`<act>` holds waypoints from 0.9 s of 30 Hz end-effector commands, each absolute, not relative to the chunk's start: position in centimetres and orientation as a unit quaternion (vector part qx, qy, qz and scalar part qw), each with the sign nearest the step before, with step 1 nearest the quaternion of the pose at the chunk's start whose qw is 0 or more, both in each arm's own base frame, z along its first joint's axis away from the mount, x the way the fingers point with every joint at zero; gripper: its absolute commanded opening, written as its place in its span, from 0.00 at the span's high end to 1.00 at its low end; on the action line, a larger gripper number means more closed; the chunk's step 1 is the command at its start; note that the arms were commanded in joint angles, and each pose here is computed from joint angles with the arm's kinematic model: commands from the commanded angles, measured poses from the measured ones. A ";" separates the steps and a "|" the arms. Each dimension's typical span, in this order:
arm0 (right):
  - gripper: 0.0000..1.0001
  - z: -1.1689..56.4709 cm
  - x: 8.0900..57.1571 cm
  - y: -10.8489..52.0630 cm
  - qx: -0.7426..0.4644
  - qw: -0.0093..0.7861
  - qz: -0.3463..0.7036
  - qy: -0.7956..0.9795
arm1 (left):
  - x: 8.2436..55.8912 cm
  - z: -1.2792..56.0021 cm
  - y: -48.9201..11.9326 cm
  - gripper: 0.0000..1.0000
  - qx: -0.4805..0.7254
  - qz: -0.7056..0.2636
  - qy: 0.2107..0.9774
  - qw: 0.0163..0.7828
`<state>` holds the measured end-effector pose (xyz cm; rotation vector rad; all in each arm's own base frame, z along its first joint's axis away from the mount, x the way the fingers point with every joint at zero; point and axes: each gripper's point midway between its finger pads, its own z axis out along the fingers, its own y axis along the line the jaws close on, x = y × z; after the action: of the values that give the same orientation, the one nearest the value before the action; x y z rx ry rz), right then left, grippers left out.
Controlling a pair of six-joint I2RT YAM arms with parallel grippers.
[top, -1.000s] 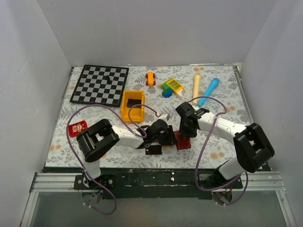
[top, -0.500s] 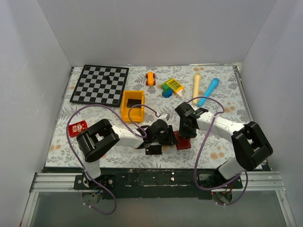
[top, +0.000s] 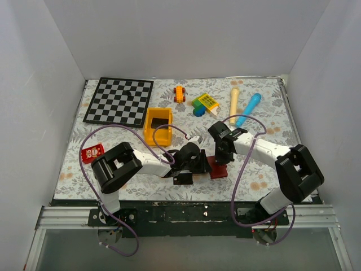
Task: Put the credit cards into the card holder
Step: Open the card holder at the center of the board.
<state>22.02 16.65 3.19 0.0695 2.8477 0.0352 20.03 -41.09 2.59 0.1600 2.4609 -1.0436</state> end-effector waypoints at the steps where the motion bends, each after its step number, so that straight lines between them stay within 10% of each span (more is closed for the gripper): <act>1: 0.99 4.2 21.9 16.2 0.031 0.160 0.007 0.987 | 19.4 1.4 -40.5 0.75 0.060 -0.356 0.907 0.215; 27: 0.87 3.8 20.7 8.6 0.111 0.165 -0.103 0.975 | 19.5 1.5 -40.5 0.76 0.066 -0.351 0.910 0.213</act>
<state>21.26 10.72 4.91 0.2558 2.7658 -0.1820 20.05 -41.17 2.53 0.1525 2.4689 -1.0413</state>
